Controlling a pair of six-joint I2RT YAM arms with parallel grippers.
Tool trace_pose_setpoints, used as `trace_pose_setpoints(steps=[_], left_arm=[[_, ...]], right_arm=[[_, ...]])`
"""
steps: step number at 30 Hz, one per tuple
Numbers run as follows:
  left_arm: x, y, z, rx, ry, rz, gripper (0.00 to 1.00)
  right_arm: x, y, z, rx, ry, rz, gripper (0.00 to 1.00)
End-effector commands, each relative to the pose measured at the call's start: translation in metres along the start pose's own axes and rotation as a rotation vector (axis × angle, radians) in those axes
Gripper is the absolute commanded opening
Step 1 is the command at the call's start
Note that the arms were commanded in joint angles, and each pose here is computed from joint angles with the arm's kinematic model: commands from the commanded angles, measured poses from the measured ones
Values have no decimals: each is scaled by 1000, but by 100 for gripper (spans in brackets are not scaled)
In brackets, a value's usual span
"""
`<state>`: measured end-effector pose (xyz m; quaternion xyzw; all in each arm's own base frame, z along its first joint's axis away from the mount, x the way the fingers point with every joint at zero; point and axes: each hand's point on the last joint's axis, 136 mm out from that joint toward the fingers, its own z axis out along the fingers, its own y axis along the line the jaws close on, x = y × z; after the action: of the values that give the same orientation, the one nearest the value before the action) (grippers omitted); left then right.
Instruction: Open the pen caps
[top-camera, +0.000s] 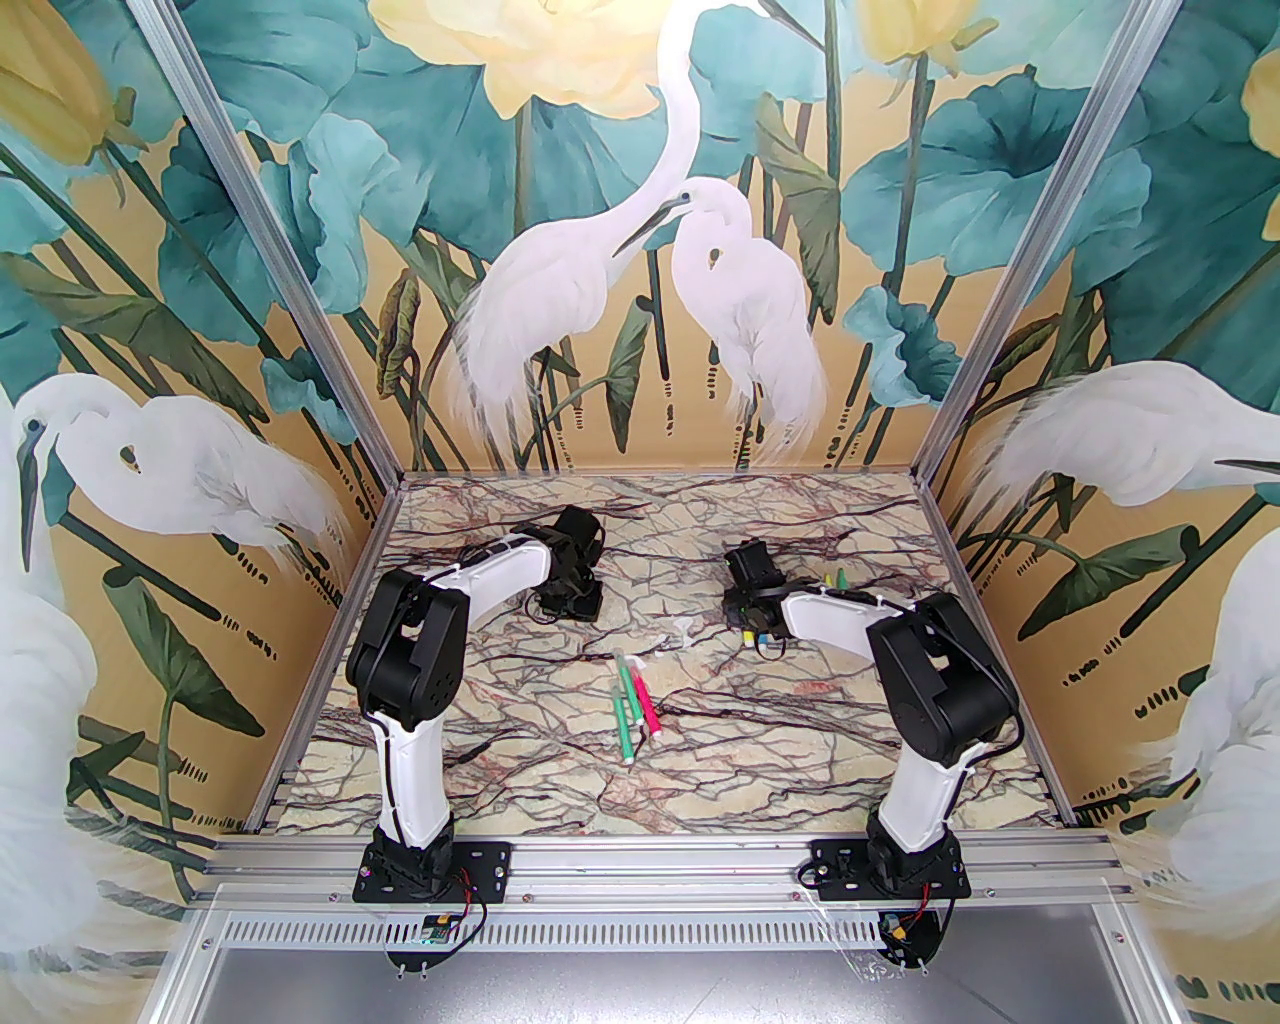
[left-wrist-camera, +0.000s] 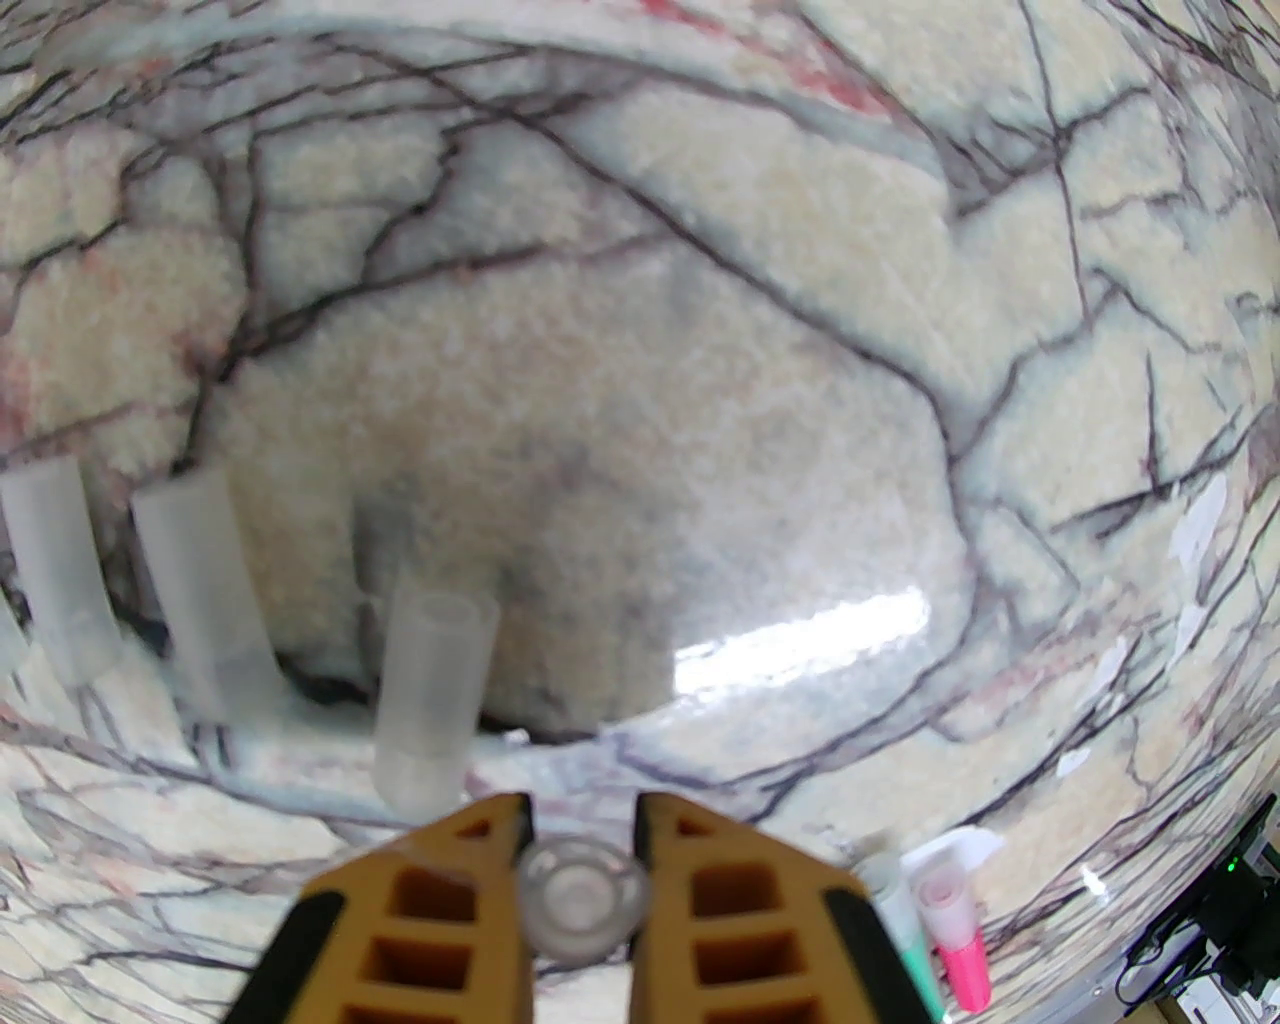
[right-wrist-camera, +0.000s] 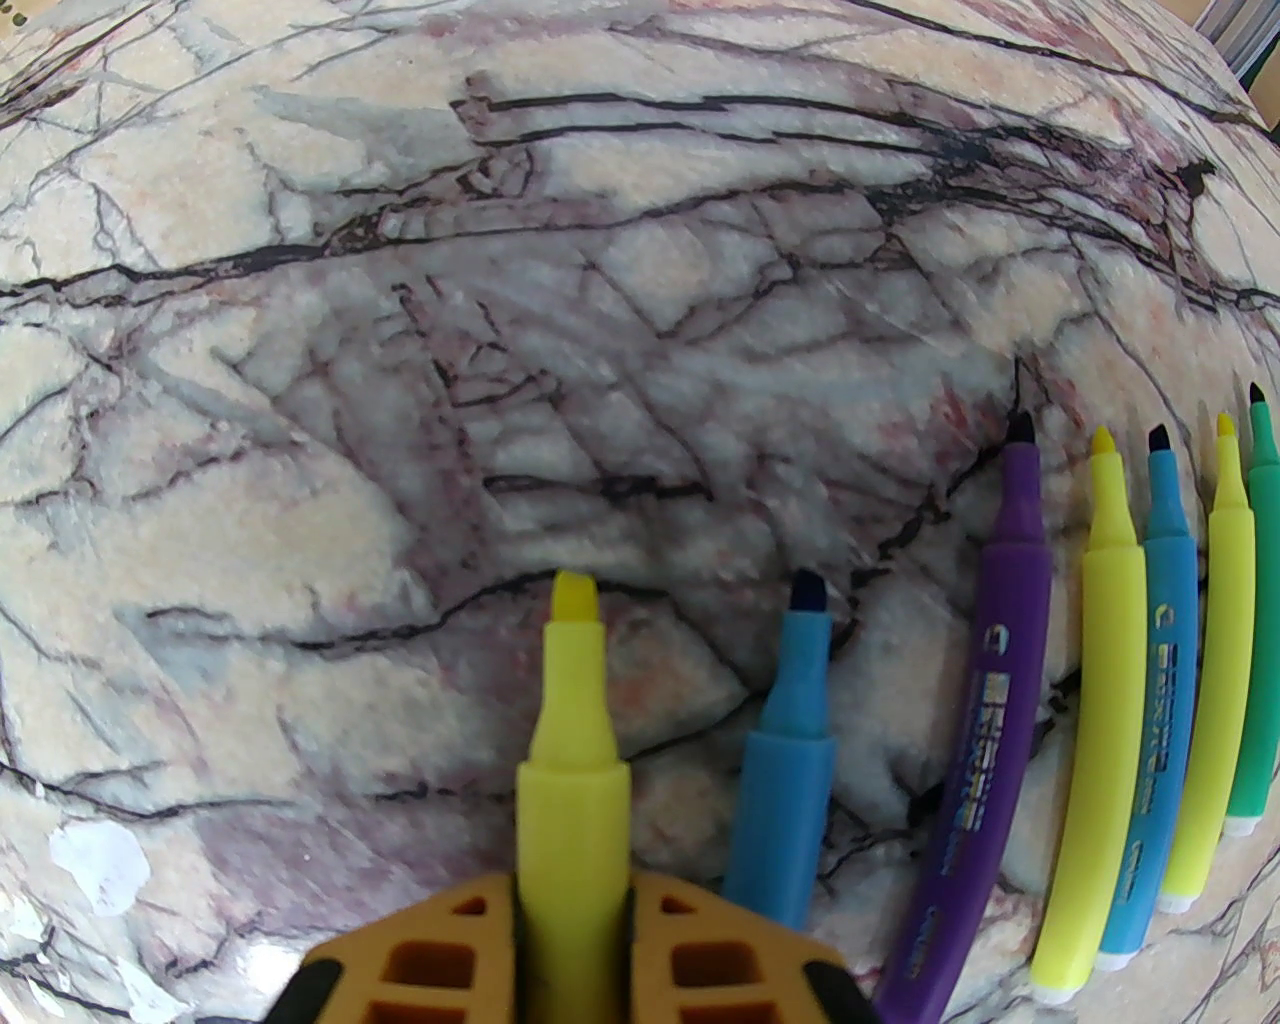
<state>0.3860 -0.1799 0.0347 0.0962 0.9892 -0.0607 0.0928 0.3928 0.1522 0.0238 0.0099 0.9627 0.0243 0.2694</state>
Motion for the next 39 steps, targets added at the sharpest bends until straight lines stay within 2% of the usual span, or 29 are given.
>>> trace_pose_setpoints(steps=[1,9,15,27,33,39], left_arm=[[-2,-1,8,-14,13,23,9],[0,-4,13,-1,25,21,15],[1,-3,15,-2,31,23,22],[-2,-9,-3,28,-11,25,35],[-11,-20,-30,98,-118,16,48],[-20,-13,-66,144,-271,-14,67]], right_arm=[[-1,-1,2,14,7,5,7],[2,-1,3,13,17,4,12],[2,-3,1,29,17,-6,20],[-5,9,-19,15,-14,-77,31],[-8,32,-46,-36,-39,-176,38],[9,67,-66,-185,16,-287,39]])
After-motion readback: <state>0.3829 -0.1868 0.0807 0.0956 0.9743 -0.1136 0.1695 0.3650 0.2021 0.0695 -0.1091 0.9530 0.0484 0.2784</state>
